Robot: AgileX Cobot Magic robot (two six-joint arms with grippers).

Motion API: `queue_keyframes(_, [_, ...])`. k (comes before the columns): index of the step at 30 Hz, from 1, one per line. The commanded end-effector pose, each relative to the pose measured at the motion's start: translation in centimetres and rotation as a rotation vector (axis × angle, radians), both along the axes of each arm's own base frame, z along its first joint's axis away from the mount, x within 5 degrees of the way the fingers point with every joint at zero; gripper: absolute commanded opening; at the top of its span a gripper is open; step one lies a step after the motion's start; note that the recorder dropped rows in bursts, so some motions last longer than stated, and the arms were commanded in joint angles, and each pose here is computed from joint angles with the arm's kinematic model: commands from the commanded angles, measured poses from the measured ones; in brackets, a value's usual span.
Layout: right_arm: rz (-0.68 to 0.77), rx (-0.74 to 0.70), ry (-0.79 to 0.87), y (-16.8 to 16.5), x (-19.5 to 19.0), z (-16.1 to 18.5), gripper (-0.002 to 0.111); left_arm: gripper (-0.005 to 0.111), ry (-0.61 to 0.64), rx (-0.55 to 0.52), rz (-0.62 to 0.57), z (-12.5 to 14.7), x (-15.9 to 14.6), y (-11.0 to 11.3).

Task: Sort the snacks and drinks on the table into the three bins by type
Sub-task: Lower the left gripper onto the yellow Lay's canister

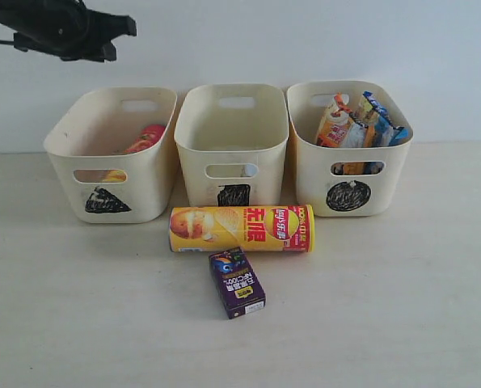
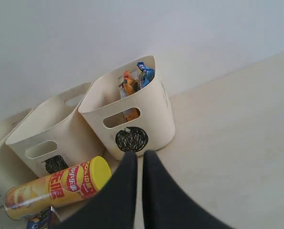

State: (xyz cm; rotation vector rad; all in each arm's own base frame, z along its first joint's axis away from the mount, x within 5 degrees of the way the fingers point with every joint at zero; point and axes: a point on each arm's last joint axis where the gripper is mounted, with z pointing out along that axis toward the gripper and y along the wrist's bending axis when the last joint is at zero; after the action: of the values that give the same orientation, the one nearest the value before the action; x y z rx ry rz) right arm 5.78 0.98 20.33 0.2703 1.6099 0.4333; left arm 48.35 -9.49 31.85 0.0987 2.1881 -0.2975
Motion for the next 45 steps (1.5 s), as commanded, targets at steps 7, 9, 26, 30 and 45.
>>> queue_keyframes(7, [0.003,-0.011,0.002,0.0,0.0,-0.2,0.000,0.004,-0.113,0.085,-0.464,5.4,-6.1,-1.8])
queue_keyframes(9, [0.003,-0.011,0.002,0.0,0.0,-0.2,0.000,0.004,-0.105,0.182,-0.628,4.5,-7.7,-2.4])
queue_keyframes(26, [0.003,-0.003,0.003,0.0,0.0,-0.2,0.000,0.004,0.062,0.798,-0.996,-4.4,-14.1,-12.8])
queue_keyframes(30, [0.003,-0.003,0.003,0.0,0.0,-0.2,0.000,0.004,0.094,0.865,-0.931,-6.4,-13.9,-14.3])
queue_keyframes(45, [0.003,-0.005,0.003,0.0,0.0,-0.2,0.000,0.064,0.112,0.893,-1.011,-12.3,-13.5,-17.7])
